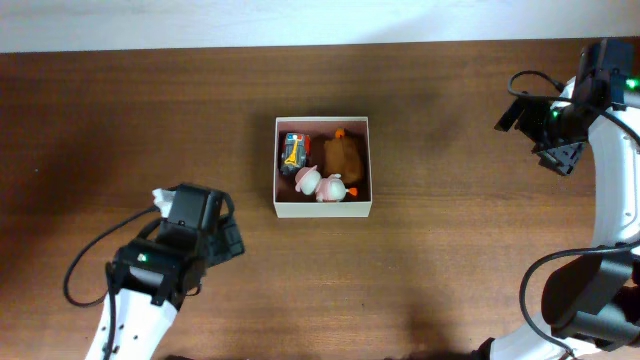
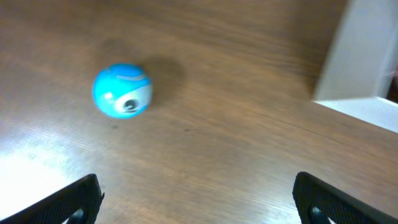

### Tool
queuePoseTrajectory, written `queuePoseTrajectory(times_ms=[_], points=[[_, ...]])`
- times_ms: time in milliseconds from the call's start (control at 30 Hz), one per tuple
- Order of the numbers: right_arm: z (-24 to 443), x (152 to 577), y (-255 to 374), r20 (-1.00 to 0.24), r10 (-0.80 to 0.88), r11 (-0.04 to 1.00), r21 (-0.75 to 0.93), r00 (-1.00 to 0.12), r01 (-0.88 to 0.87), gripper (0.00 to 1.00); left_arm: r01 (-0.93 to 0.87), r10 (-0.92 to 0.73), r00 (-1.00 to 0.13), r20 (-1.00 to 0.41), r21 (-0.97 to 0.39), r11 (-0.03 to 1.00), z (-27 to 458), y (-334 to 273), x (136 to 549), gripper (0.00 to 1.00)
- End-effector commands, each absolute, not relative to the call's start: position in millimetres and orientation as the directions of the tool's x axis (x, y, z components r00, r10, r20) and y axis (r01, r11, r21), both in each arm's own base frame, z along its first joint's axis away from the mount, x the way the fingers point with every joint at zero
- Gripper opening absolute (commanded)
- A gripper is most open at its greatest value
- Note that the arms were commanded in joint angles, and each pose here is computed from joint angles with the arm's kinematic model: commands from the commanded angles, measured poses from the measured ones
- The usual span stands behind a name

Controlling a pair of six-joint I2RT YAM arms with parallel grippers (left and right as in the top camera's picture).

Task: Pack container
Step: 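Open the left gripper to release the duck and withdraw, then move the left gripper to the blue ball and grasp it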

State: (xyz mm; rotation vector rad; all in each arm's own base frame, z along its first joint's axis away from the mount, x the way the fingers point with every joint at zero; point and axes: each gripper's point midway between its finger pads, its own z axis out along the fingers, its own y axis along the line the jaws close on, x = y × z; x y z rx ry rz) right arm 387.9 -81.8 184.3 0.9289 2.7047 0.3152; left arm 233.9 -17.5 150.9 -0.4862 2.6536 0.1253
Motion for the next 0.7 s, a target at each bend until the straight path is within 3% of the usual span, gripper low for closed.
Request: queuePoseTrajectory(times_ms=[0,267,667], points=[[184.7,388.9,-82.2,-0.181,0.626,0.772,0.280,-0.759,0.570,0.99,-0.465,-0.402,-0.806,-0.434,0.044,0.884,147.9,4.3,235.1,1.00],[184.7,388.9,-82.2,-0.181,0.626,0.772,0.280,-0.759,0.570,0.99,-0.511,-0.438,-0.798,-0.413,0.080,0.856,126.5,29.0,259.9,1.00],[184.7,388.9,-82.2,-0.181,0.626,0.772,0.280,-0.759,0.570,0.99,-0.506,-0.478,-0.858,-0.190,0.150,0.849,65.8,42.5,258.8,1.00]])
